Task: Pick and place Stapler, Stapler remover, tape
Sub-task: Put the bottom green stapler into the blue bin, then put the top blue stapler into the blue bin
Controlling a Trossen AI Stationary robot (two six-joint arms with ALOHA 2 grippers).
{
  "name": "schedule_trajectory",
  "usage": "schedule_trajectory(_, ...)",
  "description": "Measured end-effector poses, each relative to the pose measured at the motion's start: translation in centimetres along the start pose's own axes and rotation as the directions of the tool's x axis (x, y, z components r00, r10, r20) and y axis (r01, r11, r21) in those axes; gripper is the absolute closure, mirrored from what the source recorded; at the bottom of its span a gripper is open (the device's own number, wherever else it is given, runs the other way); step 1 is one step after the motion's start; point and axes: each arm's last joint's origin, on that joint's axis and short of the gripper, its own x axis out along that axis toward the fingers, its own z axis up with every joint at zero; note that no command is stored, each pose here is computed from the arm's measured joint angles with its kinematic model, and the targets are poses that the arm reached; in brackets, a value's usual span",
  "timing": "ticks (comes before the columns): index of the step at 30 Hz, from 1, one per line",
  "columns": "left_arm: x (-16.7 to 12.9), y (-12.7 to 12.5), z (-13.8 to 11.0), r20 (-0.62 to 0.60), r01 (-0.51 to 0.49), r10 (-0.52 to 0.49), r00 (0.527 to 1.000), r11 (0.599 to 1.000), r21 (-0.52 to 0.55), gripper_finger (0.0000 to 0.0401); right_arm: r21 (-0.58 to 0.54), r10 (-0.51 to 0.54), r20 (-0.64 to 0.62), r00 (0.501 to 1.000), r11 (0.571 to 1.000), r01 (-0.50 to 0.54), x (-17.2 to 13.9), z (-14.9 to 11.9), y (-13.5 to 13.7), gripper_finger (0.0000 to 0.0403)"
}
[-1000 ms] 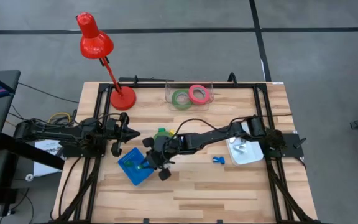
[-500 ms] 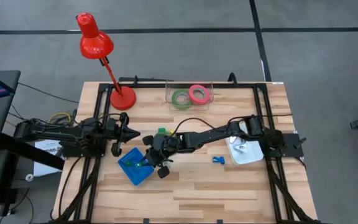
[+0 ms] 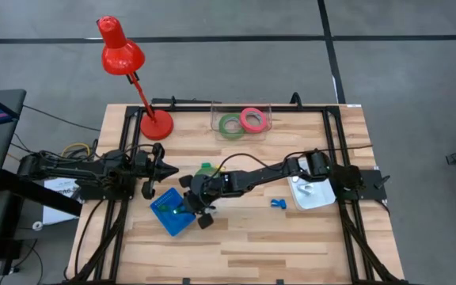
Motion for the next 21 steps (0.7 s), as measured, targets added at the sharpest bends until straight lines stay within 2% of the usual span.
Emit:
schedule_trajectory(9,0.0,0.0,0.0,0.0,0.0,0.0,1.0,1.0,0.0,0.0393,0.003,0.005,-0.011,1.0,1.0,-0.005,-0.05,-0.03,0.06,0.0327)
schedule_trajectory(21,0.0,0.0,0.0,0.0,0.0,0.0,1.0,1.0,0.0,0.0393,0.033,0.015,-0.027,1.0,0.999,-0.014,-0.04,-0.17,0.19,0.0219)
